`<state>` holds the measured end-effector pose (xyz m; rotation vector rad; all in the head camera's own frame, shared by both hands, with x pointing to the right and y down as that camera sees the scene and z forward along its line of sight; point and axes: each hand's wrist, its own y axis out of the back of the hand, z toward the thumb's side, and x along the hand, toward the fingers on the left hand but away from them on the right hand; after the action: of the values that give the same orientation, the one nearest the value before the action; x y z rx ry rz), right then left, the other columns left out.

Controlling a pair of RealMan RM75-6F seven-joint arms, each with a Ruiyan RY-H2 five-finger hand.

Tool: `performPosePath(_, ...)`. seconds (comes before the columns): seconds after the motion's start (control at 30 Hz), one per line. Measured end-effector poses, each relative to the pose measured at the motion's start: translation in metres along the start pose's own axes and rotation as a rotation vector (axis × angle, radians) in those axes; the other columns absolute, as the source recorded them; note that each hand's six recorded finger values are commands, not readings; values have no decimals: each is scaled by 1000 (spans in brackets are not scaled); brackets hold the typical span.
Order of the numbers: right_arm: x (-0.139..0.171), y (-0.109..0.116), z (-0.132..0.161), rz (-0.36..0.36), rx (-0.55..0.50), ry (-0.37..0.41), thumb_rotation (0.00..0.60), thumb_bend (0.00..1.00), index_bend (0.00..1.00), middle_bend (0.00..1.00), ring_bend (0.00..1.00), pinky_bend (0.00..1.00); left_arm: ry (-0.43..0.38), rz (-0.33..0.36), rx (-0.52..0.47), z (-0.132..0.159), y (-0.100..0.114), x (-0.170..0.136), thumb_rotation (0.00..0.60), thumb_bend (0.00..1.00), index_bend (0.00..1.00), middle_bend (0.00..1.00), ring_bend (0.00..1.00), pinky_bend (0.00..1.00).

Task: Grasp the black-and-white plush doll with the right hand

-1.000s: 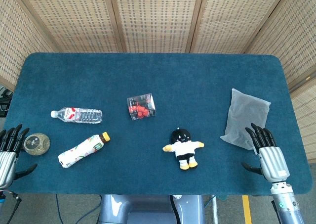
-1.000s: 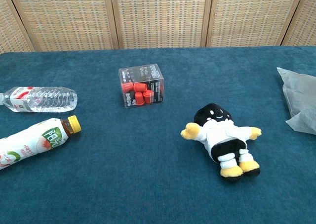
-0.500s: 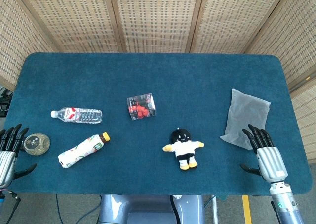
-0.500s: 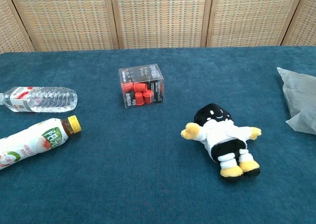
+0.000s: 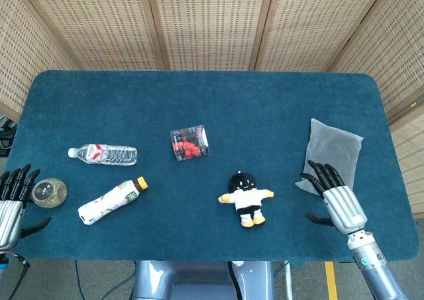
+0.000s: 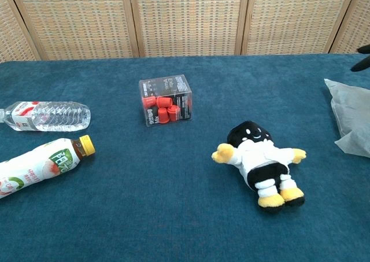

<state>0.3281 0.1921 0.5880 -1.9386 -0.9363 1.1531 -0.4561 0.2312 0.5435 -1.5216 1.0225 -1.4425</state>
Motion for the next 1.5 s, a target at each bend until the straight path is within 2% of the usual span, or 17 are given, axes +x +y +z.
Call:
performPosePath(0.27, -35, -6, 57, 59, -29, 162, 600, 221, 240, 0, 0, 18, 10, -12, -4, -3, -3, 4, 600, 0, 0, 0, 0, 0)
performPosePath(0.43, -48, -17, 93, 89, -60, 225, 600, 333, 324, 3, 0, 42, 14, -12, -13, -5, -2, 5, 600, 0, 0, 0, 0, 0)
performPosePath(0.57, -53, -22, 110, 98, -69, 242, 600, 403, 366, 23, 0, 53, 16, -19, -21, -6, -3, 6, 600, 0, 0, 0, 0, 0)
performPosePath(0.83, -64, -40, 133, 122, -62, 217, 600, 414, 380, 32, 0, 54, 5, -26, -35, -4, -3, 5, 600, 0, 0, 0, 0, 0)
performPosePath(1.5, -96, -74, 162, 167, 1, 85, 600, 414, 402, 34, 0, 53, 10, -22, -65, -9, 2, 5, 600, 0, 0, 0, 0, 0)
